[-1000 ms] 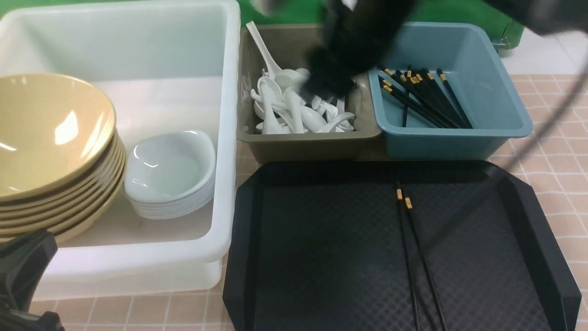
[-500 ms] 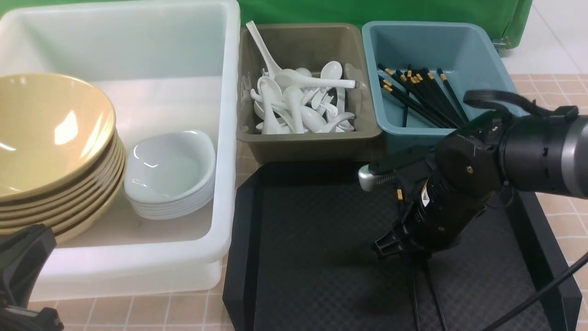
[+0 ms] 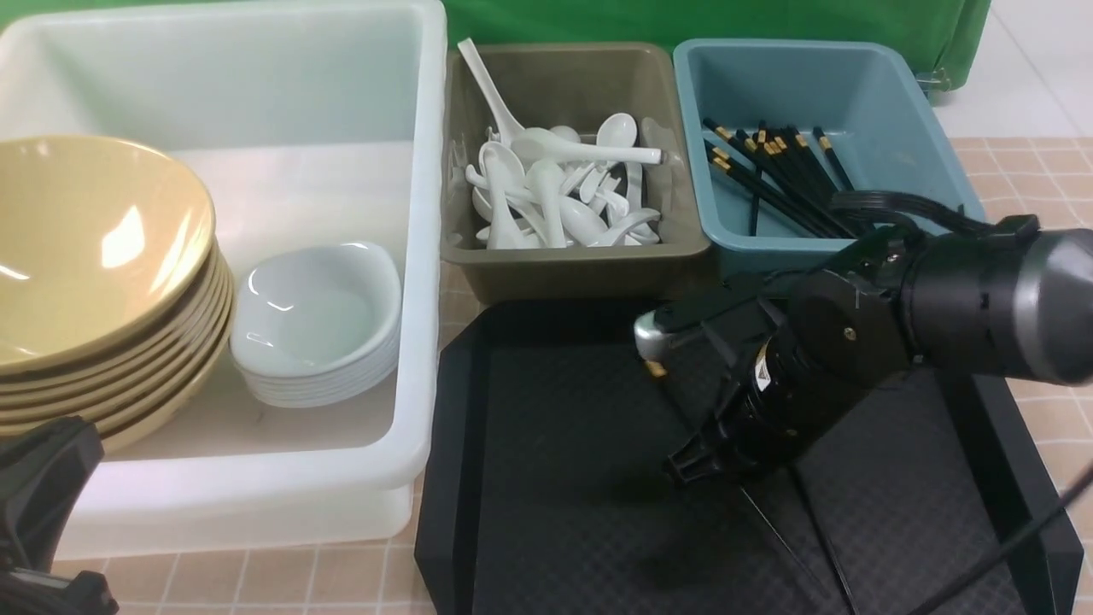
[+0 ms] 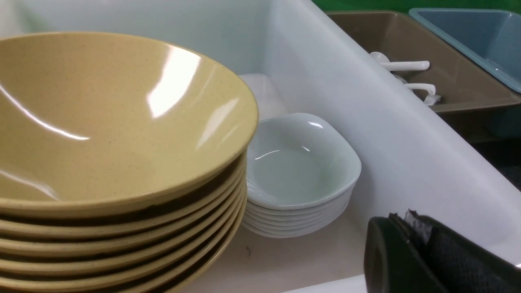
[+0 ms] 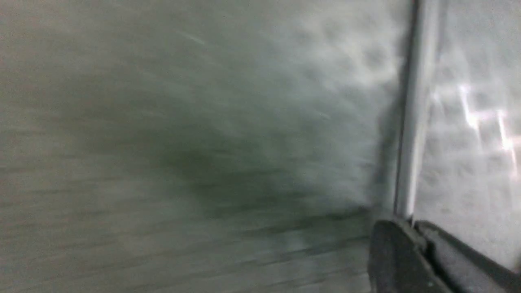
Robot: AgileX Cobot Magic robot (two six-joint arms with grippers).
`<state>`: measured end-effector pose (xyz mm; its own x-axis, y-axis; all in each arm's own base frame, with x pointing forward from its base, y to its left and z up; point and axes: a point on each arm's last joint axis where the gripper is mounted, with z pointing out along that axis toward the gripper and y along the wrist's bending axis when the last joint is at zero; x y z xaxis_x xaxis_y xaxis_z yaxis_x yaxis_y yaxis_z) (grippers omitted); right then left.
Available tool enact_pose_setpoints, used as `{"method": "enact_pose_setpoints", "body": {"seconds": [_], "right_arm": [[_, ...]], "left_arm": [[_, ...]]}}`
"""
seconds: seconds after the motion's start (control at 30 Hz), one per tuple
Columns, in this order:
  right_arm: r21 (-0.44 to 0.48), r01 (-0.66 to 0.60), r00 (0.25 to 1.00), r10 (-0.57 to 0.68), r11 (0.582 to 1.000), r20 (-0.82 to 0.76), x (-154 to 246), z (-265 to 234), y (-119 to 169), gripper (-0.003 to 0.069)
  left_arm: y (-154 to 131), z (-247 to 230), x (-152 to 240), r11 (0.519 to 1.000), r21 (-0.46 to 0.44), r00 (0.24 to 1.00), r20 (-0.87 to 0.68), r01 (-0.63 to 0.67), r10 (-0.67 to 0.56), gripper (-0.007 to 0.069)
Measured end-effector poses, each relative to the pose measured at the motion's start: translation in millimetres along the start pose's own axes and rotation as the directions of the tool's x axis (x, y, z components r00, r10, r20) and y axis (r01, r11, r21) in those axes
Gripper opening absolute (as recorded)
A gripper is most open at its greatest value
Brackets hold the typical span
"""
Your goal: On brown table put chopsticks spoon bowls plates into blue grey white boxes.
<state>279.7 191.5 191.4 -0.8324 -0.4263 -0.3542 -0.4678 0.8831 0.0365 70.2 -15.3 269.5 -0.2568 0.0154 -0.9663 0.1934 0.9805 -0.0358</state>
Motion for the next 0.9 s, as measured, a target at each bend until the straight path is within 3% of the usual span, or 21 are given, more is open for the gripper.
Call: {"method": "enact_pose_setpoints", "body": {"seconds": [0.13,0.2,0.27,0.33,0.37,0.4,0.47,0.57,0.7,0.73,0.77,0.8,0.9], "right_arm": [[-0.027,0.031,0.976,-0.024,0.999,0.217,-10.2,-58.6,4.4,0.0049],[0.007,0.069,0.91,-0.065,0.998,0.41,-16.2,-102.9,-2.6,0.0049],[0.076,0.08,0.793,-0.11,0.994,0.6,-26.8,-134.4,-16.7,0.0049],[0.106,0.073,0.715,-0.126,0.992,0.687,-33.9,-144.9,-25.6,0.0049],[0.135,0.034,0.616,-0.128,0.99,0.777,-45.3,-151.2,-44.1,0.0049],[0.142,0.008,0.566,-0.121,0.99,0.816,-52.9,-150.9,-54.9,0.0049],[0.137,-0.045,0.515,-0.094,0.99,0.852,-66.2,-143.1,-74.9,0.0057],[0.12,-0.133,0.553,-0.027,0.984,0.833,-81.9,-117.2,-105.7,0.0111],[0.114,-0.226,0.675,0.071,0.967,0.735,-87.6,-88.0,-129.7,0.0246],[0.127,-0.248,0.729,0.098,0.96,0.678,-86.0,-85.2,-132.3,0.029],[0.128,-0.252,0.737,0.105,0.959,0.668,-85.1,-84.8,-132.4,0.0296],[0.149,-0.274,0.801,0.14,0.95,0.582,-80.3,-85.3,-131.7,0.0341],[0.189,-0.264,0.895,0.167,0.946,0.412,-67.3,-84.8,-120.9,0.0368]], "left_arm": [[0.0,0.0,0.0,1.0,0.0,1.0,0.0,0.0,0.0,0.0001],[0.0,0.0,0.0,1.0,0.0,1.0,0.0,0.0,0.0,0.0001],[0.0,0.0,0.0,1.0,0.0,1.0,0.0,0.0,0.0,0.0001],[0.0,0.0,0.0,1.0,0.0,1.0,0.0,0.0,0.0,0.0001],[0.0,0.0,0.0,1.0,0.0,1.0,0.0,0.0,0.0,0.0001],[0.0,0.0,0.0,1.0,0.0,1.0,0.0,0.0,0.0,0.0001],[0.0,0.0,0.0,1.0,0.0,1.0,0.0,0.0,0.0,0.0001],[0.0,0.0,0.0,1.0,0.0,1.0,0.0,0.0,0.0,0.0001],[0.0,0.0,0.3,1.0,0.0,1.0,-0.004,0.0,0.0,0.0001],[-0.1,0.0,0.9,1.0,0.001,1.0,-0.01,0.0,0.0,0.0001],[-0.1,0.0,1.0,1.0,0.001,1.0,-0.011,0.0,0.0,0.0001],[-0.1,0.0,1.3,1.0,0.001,1.0,-0.015,0.0,0.0,0.0001],[-0.1,0.0,1.4,1.0,0.001,1.0,-0.016,0.0,0.0,0.0001]]}}
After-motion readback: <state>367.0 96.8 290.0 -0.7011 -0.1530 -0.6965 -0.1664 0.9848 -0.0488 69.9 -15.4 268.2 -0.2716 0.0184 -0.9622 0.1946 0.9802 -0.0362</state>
